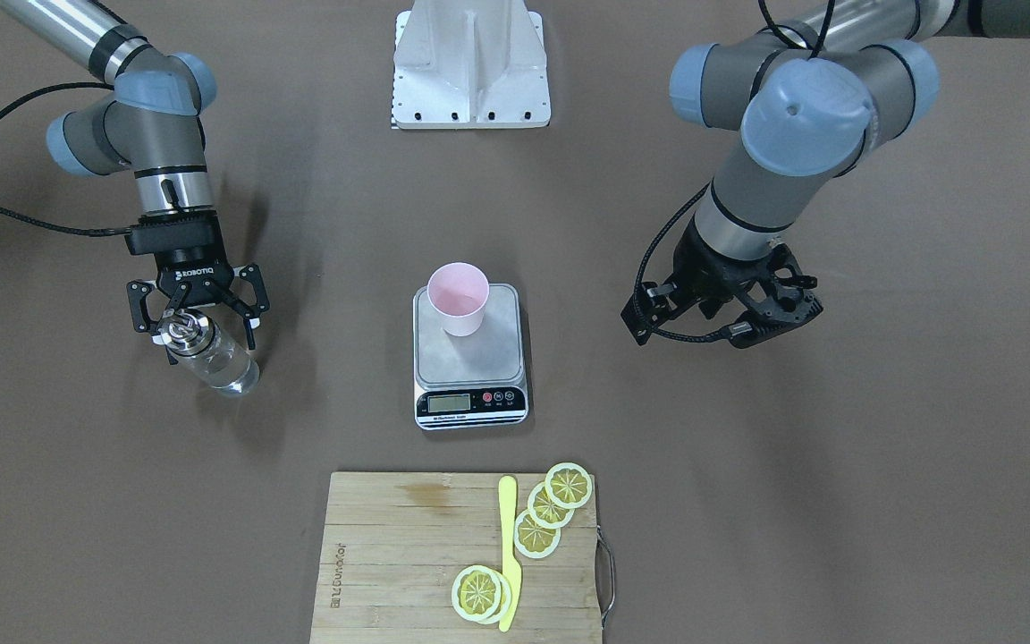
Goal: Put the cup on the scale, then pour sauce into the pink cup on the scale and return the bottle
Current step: 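Grasp the glass sauce bottle with the right gripper and lift it, then carry the bottle with the right gripper over the pink cup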
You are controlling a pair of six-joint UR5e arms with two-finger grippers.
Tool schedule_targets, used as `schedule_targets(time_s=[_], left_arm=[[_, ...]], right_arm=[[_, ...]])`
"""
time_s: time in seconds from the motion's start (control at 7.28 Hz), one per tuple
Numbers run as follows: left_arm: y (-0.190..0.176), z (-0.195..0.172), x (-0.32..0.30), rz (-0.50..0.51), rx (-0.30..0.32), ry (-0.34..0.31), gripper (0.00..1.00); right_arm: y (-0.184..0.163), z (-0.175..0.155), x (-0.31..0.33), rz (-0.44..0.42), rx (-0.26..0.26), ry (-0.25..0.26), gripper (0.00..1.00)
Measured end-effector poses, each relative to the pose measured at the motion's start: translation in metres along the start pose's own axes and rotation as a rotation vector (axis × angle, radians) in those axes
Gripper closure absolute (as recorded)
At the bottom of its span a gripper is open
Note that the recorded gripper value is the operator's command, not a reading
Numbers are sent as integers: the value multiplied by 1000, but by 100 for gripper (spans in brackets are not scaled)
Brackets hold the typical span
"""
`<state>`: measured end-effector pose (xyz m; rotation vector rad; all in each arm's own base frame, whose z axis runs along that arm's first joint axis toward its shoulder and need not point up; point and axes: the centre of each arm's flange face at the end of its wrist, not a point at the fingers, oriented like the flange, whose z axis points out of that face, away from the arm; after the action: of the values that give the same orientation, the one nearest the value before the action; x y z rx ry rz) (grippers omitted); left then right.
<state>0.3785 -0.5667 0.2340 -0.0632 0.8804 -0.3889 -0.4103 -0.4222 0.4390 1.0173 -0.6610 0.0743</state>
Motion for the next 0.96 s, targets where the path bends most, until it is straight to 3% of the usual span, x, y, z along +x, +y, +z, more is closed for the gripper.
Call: schedule_targets(time_s=[0.14,0.69,0.96], left_arm=[[0,0,0,0,1,0,2],[-2,-2,0,-2,2,1,2],[-13,-10,-6,12,14,4,2]], right_arm=[[-1,0,0,2,0,-1,100],[-37,-2,7,-7,1,-16,100],[-82,-6,-11,-92,-6,37,100]])
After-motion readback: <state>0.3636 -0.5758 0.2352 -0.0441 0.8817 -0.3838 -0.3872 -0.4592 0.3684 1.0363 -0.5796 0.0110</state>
